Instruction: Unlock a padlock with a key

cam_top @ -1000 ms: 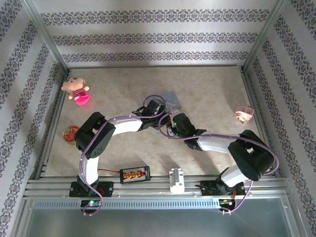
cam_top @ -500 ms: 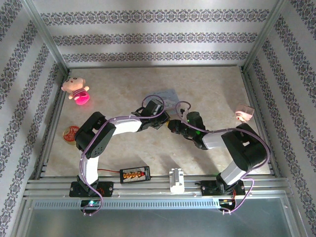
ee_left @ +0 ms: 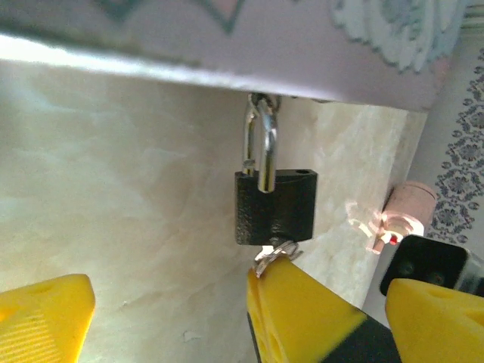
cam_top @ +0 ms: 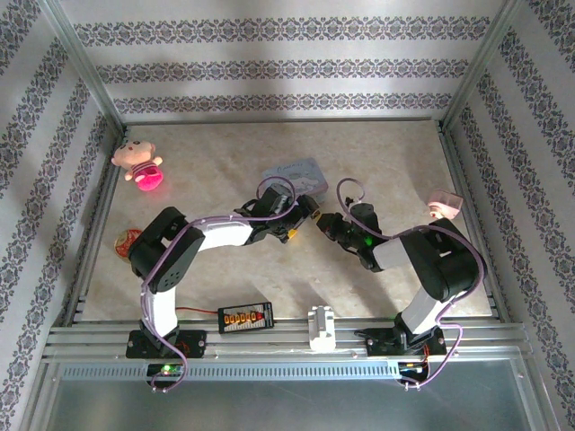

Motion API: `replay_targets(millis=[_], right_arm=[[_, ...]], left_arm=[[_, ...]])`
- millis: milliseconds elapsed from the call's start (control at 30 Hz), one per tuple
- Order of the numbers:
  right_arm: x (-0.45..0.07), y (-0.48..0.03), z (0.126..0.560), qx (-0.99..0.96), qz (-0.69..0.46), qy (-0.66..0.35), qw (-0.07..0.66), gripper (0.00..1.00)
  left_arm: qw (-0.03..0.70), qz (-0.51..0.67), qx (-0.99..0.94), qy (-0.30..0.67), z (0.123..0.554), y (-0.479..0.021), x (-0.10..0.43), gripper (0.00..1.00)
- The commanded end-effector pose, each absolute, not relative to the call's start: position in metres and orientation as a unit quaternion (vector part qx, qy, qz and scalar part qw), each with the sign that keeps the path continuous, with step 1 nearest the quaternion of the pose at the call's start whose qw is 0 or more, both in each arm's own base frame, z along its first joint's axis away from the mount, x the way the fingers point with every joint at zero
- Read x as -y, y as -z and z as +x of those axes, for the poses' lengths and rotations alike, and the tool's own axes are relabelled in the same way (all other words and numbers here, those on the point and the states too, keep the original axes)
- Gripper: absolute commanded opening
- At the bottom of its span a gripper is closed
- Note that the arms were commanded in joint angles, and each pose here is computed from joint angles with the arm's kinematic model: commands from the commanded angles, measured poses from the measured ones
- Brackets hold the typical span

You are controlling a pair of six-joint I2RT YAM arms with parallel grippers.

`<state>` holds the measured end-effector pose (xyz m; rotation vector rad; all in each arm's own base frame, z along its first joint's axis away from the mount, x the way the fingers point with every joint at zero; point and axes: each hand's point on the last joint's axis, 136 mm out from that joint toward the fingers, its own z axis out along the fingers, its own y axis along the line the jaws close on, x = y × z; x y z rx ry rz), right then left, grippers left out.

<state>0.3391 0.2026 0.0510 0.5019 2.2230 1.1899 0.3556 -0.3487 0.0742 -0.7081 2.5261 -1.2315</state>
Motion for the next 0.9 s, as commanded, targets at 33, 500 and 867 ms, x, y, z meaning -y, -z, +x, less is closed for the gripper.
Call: replay_targets(millis=[33, 500, 867], right_arm=[[-0.194, -0.049, 0.339, -0.821, 0.211, -0.447, 0.286, 0.00], [-0.206, -0.063, 0.311, -0.846, 0.148, -0.426, 0.284, 0.35], [-0.189, -0.080, 0.334, -0.876, 0.101, -0.365, 0.300, 0.47]], left_arm=[[0.160, -0.222, -0.869, 0.413, 0.355, -0.096, 0.337, 0.99], [0.357, -0.142, -0.881, 0.277, 0.383, -0.156, 0.277, 0.99], [0.385, -0.030, -0.909, 0.156, 0.427, -0.152, 0.266, 0.99]])
